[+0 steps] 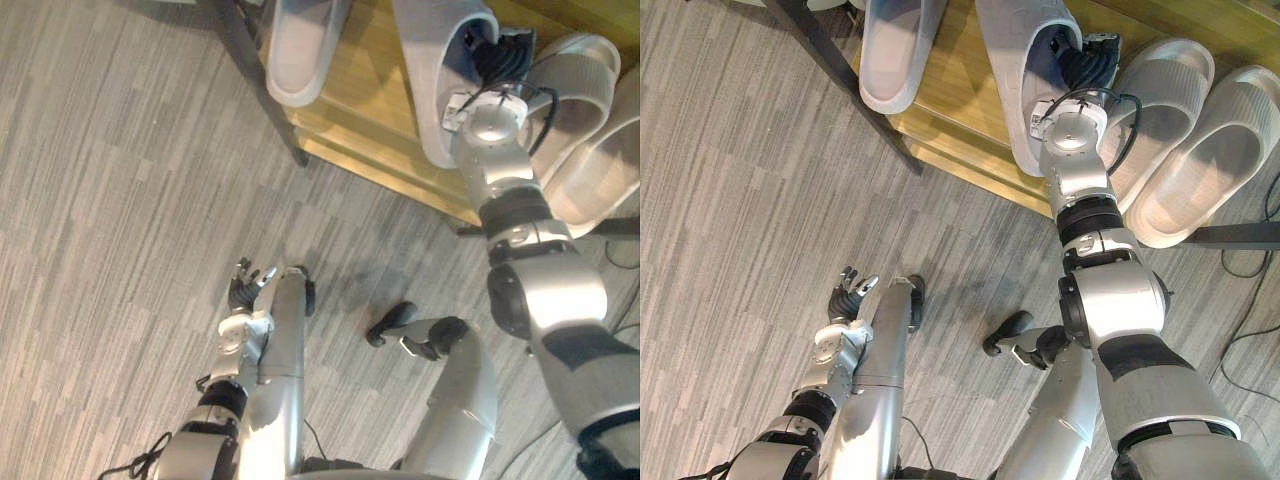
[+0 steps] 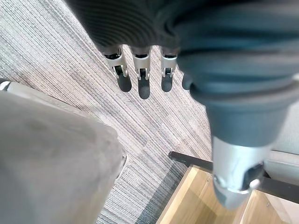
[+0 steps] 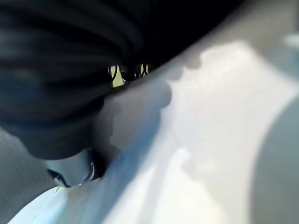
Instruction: Organize the slippers on the shoe rack
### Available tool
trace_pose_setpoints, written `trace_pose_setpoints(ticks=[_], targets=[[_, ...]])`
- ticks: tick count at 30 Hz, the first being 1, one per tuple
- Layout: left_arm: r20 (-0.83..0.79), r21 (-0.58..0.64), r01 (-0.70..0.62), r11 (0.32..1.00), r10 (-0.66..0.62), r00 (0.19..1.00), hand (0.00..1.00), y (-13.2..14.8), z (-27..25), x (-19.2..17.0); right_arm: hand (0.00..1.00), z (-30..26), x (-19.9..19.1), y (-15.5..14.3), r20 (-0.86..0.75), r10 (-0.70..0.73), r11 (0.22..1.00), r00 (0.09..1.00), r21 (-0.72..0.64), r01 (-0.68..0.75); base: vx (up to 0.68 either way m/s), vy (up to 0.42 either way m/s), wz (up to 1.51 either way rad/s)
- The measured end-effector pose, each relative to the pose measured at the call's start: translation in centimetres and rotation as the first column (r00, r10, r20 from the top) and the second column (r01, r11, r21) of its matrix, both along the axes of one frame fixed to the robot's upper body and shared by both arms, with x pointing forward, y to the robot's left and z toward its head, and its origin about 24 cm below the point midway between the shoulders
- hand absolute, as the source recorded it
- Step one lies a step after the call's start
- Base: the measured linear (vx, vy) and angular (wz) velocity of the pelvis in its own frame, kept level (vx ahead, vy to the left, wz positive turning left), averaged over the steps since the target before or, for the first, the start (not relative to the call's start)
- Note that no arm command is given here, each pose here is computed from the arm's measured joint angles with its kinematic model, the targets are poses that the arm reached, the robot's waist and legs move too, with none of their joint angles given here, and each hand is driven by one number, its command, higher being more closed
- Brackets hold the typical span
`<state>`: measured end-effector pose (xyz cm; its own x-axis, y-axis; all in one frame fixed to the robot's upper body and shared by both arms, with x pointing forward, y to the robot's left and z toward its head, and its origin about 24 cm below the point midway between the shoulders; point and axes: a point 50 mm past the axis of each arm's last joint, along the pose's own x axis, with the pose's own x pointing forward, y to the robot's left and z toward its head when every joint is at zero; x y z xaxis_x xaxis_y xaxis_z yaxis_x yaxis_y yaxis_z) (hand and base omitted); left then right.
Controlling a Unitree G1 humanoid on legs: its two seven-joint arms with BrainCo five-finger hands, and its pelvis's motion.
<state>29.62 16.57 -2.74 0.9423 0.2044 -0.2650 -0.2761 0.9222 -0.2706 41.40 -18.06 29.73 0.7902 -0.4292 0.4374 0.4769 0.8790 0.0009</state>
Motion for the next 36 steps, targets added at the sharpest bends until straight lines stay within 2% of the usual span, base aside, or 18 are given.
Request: trace_pose_setpoints(ticks=[6,28,36], targets=[[0.004,-0.005,0.005,1.000,-0.004,1.000,0.00,-0.3,0.1,0.0,0.00,0.1,0.1,0.8,0.001,0.026,1.000,1.000,-0.005,-0.026,0.00,0.003,0.03],[-0.008,-0.024,0.016,1.000,-0.016,1.000,0.00,-1.0,-0.1,0.0,0.00,0.1,0.1,1.3,0.053,0.086,0.972,0.995,0.215,-0.095,0.00,0.007,0.00],[-0.033,-0.017,0.005,1.000,-0.005,0.999,0.00,-0.6,-0.8,-0.6,0.00,-1.5,-0.1,4.4,0.085,0.187,0.930,0.979,0.307,-0.204,-0.01,0.004,-0.09]])
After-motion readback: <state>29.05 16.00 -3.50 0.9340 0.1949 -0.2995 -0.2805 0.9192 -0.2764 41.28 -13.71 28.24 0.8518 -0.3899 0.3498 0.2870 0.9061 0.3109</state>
